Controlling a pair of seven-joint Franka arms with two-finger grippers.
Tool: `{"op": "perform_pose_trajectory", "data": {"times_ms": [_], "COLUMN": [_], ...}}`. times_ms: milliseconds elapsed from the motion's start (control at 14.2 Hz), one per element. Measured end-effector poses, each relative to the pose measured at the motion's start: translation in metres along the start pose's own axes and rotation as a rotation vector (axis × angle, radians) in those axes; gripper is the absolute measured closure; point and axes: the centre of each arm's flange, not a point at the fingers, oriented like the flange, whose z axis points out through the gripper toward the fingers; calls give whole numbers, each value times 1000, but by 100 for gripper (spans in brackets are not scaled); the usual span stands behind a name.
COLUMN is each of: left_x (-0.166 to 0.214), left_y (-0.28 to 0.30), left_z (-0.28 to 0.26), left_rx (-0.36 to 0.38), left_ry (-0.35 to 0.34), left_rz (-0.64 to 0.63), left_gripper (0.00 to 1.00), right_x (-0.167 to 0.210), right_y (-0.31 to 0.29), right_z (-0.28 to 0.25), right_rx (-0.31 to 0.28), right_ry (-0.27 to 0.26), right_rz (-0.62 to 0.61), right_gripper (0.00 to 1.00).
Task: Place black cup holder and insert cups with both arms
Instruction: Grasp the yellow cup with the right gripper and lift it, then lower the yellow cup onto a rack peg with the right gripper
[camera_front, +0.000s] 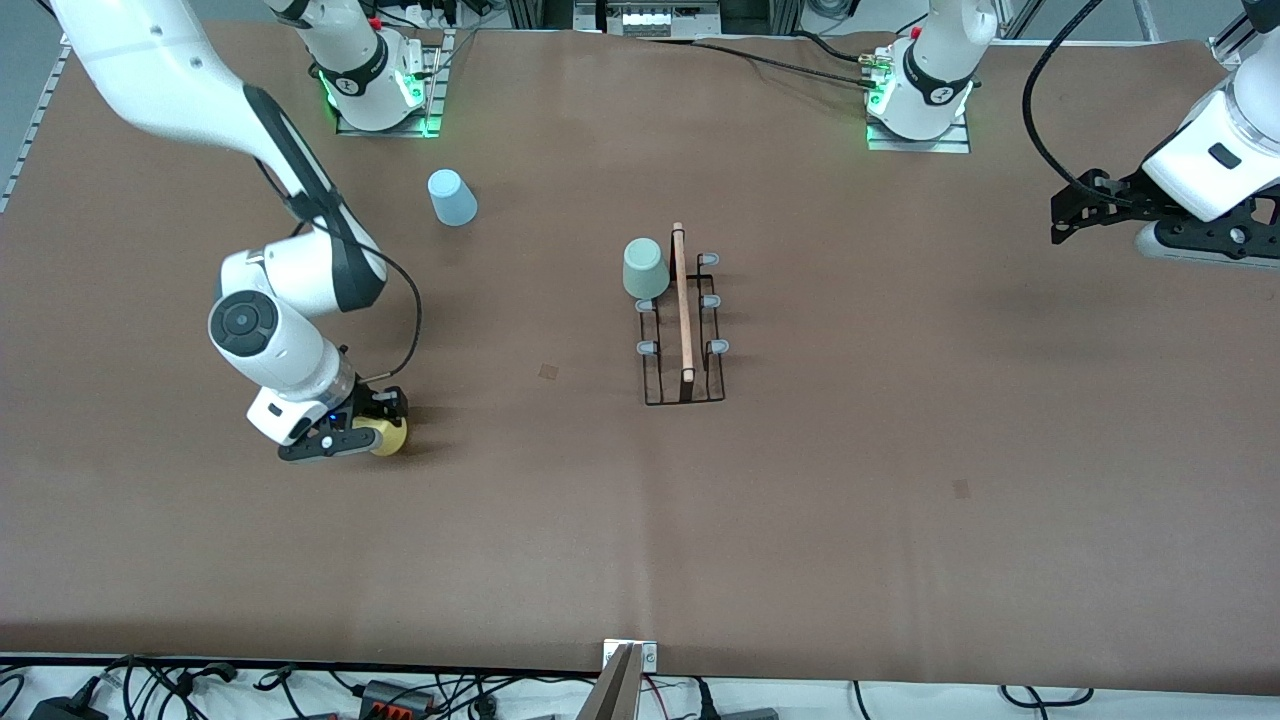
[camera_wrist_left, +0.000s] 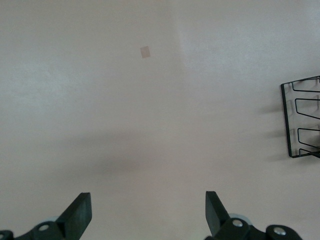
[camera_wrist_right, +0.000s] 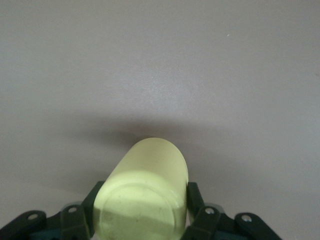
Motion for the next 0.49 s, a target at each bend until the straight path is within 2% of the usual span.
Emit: {"op": "perform_pose_trajectory", "data": {"times_ms": [140, 281, 491], "left_x": [0, 0, 0], "left_y": [1, 2, 8], "left_z": [0, 0, 0], "left_rx": [0, 0, 1], "left_ry": [0, 0, 1], "left_rz": [1, 3, 13], "left_gripper": [0, 0, 0], "right_x": [-2, -4, -13], "right_y": [-45, -104, -190], "right_z": [-51, -96, -131], "right_rx": [-11, 0, 80], "right_ry": [-7, 10, 30], "right_rz": [119, 258, 417], "right_gripper": [31, 31, 31]}}
